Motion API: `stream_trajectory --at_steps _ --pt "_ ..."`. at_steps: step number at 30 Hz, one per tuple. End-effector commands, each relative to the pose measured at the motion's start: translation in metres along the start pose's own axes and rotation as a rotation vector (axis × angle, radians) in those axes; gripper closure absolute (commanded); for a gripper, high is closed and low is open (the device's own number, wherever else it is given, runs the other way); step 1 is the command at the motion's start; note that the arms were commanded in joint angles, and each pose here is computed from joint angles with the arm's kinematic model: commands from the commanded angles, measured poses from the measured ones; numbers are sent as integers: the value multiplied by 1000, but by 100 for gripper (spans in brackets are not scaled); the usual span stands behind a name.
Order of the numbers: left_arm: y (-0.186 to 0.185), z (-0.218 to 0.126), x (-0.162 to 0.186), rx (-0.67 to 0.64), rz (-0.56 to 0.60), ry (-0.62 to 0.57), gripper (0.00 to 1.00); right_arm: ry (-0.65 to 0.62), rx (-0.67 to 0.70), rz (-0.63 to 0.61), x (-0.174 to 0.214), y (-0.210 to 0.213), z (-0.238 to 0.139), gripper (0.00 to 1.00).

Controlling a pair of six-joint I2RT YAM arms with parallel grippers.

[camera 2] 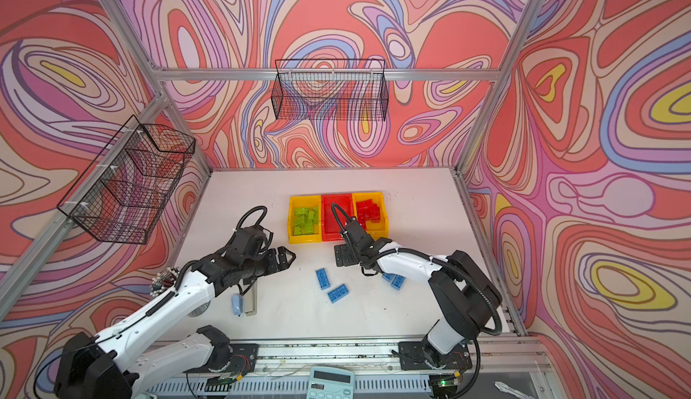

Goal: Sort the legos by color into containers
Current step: 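Withdraw the left gripper while the right gripper reaches a blue brick, then grasp the light-blue brick with the right gripper and drop it into the red bin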

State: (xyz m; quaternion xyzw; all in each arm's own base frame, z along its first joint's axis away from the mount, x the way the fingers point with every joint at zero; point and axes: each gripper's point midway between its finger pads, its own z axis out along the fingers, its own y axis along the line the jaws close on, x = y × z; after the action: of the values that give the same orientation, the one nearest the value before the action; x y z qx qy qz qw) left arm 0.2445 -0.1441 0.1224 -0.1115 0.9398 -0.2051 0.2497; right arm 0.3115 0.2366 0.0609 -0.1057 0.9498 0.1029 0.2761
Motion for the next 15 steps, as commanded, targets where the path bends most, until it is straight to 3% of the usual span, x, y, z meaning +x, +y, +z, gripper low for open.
stream_trajectory --at_steps 1,15 --pt "4 -8 4 13 17 -23 8 -57 -16 -30 -20 10 6 2" --pt "25 -15 25 -18 20 2 9 35 43 -67 -10 11 57 4"
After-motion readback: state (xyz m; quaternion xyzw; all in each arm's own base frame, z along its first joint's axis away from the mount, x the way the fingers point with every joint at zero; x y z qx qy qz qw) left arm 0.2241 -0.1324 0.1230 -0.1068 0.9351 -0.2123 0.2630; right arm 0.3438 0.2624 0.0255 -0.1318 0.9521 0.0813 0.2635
